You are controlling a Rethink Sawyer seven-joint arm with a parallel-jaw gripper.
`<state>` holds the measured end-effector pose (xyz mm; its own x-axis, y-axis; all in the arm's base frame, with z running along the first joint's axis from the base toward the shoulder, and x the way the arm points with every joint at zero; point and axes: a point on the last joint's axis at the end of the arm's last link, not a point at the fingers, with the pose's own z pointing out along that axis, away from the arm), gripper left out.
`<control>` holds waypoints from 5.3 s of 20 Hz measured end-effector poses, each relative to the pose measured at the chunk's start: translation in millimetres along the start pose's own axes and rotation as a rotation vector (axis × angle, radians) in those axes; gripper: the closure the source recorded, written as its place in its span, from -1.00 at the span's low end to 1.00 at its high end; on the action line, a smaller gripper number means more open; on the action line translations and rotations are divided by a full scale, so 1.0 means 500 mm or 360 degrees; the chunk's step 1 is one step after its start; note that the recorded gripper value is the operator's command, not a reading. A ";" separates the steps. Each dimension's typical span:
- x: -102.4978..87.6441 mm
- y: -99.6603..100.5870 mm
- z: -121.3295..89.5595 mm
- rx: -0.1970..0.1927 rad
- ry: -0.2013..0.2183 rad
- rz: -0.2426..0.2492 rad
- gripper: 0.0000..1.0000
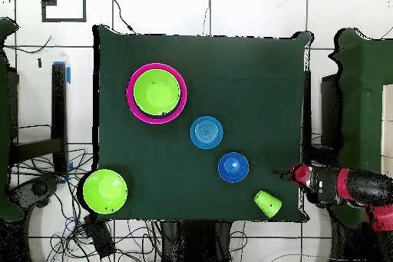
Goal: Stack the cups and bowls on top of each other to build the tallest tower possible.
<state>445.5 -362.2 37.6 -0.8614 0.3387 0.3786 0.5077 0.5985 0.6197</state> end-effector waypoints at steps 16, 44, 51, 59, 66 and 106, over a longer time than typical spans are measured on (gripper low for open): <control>0.002 -0.108 0.062 -0.0146 0.0067 0.0054 -1.00; -0.005 -0.222 0.037 -0.0183 0.0217 -0.0048 -1.00; -0.004 -0.240 0.015 -0.0187 0.0268 -0.0021 -1.00; 0.000 -0.257 -0.006 -0.0195 0.0311 0.0005 -1.00; 0.016 -0.264 -0.005 -0.0215 0.0388 0.0020 -1.00; 0.072 -0.301 0.210 -0.0737 0.0632 0.0099 1.00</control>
<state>336.3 -364.0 -114.1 -0.8030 0.0129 0.5958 0.5882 0.1782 0.7889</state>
